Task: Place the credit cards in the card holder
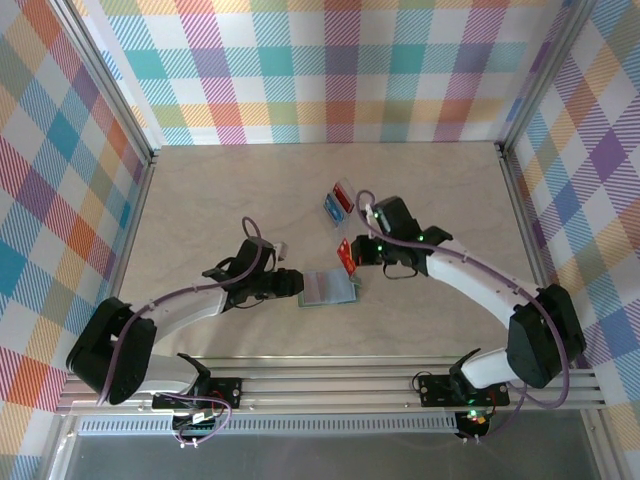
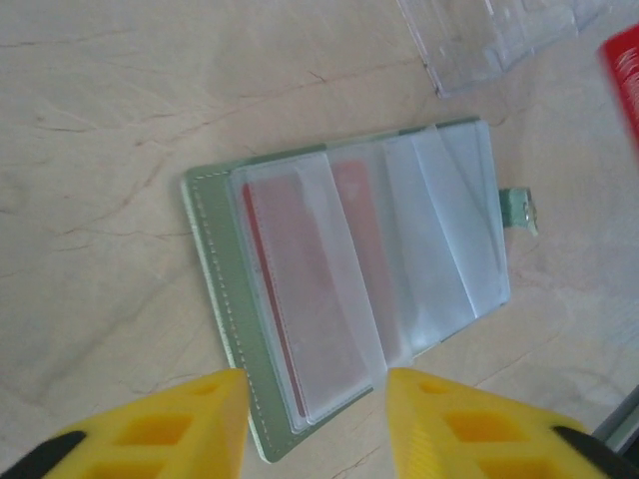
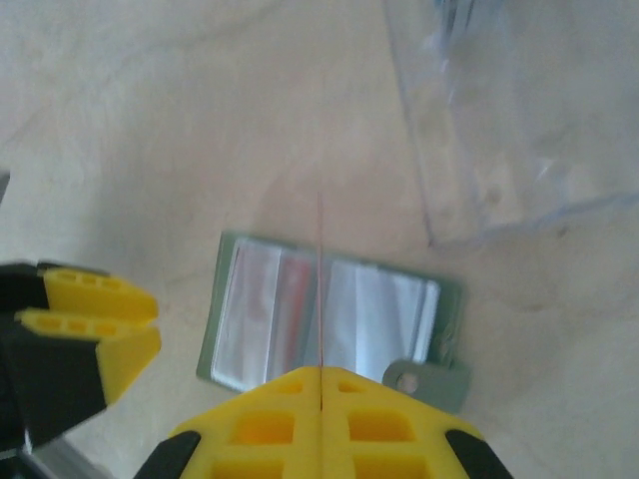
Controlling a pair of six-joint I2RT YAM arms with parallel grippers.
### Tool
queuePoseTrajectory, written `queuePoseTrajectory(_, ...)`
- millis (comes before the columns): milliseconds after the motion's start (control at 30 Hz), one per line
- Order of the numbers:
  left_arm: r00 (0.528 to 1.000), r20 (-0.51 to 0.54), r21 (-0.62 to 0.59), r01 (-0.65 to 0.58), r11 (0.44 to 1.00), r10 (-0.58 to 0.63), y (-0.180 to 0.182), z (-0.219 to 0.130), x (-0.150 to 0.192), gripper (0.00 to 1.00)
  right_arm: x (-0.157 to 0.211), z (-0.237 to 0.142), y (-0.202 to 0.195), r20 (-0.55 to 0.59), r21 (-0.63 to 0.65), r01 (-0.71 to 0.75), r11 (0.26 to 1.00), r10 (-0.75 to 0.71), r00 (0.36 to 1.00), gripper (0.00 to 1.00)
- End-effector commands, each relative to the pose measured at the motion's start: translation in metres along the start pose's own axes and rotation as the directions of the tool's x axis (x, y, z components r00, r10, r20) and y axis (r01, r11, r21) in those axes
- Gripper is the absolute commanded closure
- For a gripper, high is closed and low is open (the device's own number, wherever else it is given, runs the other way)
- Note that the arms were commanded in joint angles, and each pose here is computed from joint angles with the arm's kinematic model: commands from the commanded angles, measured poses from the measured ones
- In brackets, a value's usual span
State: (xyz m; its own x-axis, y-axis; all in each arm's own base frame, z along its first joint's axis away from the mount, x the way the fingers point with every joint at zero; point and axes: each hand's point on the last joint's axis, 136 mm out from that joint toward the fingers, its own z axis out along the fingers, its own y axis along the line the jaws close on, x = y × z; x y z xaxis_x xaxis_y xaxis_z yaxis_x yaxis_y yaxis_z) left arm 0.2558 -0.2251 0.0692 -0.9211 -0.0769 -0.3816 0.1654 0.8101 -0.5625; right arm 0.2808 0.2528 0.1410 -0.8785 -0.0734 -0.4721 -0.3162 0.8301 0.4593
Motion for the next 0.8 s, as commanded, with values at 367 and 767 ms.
queuePoseTrajectory(367,0.996,-0.089,-0.018,-0.015,1.000,0.013,0.001,0.035,0.002,0.81,0.026,0.045,0.020,-0.059,-0.182,-0.036,0.983,0.026,0.998,1.00)
queuePoseTrajectory(767,0.989,-0.146,-0.107,0.022,0.994,-0.037,0.023,0.046,0.016,0.85,0.039,0.069,0.007,-0.121,-0.148,-0.045,0.988,0.027,0.992,1.00)
